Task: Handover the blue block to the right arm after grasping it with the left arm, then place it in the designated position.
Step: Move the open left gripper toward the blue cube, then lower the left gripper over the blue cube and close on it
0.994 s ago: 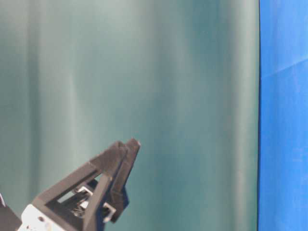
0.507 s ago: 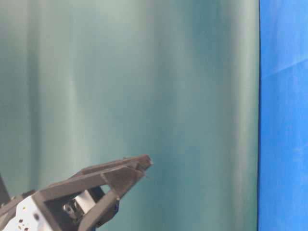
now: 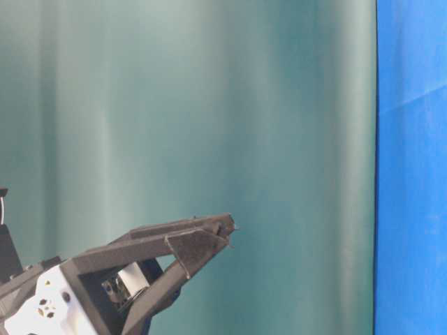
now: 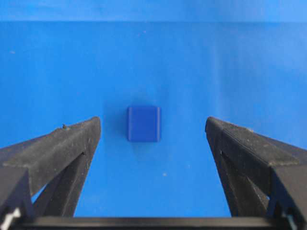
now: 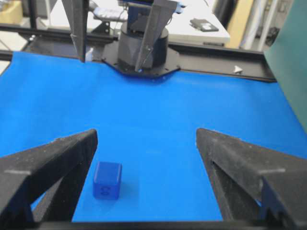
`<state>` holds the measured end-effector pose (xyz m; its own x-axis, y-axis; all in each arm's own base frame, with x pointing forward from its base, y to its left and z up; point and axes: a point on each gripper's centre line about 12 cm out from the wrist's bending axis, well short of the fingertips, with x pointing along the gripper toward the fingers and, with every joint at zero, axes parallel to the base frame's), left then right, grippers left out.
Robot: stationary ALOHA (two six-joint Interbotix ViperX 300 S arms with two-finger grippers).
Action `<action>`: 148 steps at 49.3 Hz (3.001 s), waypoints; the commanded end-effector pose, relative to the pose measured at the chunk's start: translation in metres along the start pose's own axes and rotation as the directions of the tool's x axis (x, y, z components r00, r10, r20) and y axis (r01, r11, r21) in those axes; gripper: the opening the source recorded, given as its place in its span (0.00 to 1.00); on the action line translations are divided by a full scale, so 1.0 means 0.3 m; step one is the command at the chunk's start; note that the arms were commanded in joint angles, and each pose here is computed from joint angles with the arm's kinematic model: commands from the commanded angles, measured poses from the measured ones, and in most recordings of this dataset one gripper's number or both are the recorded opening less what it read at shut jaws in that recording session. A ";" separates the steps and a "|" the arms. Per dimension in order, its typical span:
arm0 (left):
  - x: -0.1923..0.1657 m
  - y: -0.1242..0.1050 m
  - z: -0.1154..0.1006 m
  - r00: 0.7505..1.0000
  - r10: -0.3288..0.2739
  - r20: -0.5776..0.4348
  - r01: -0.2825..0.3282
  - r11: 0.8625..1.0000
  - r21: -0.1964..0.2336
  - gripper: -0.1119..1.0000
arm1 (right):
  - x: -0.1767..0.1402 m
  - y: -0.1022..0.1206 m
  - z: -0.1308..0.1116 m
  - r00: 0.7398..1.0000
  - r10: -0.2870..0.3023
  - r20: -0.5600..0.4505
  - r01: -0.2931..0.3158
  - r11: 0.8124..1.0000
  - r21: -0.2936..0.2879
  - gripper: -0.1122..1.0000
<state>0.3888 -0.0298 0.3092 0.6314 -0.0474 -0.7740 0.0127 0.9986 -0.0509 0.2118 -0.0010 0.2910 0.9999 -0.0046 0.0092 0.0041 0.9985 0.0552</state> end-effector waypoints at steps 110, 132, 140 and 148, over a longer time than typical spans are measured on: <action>0.396 -0.002 -0.211 0.997 0.000 -0.080 -0.001 1.000 -0.009 0.94 | 0.021 -0.001 0.019 1.000 -0.003 0.006 0.003 1.000 0.003 0.98; 0.498 0.005 -0.300 0.990 0.006 -0.141 -0.009 1.000 -0.020 0.94 | 0.030 -0.003 0.003 1.000 -0.006 -0.012 0.006 1.000 0.003 0.98; 0.533 0.007 -0.321 0.988 0.007 -0.153 -0.010 1.000 -0.020 0.94 | 0.033 -0.004 -0.002 1.000 -0.006 -0.018 0.006 1.000 0.003 0.98; 0.547 0.010 -0.331 0.987 0.008 -0.160 -0.012 1.000 -0.021 0.94 | 0.033 -0.004 -0.002 1.000 -0.006 -0.018 0.006 1.000 0.003 0.98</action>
<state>0.4120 -0.0366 0.1066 0.4642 -0.0403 -0.8848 -0.0177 0.9983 -0.0547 0.2196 -0.0017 0.2804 0.9992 -0.0077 -0.0399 0.0099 0.9984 0.0552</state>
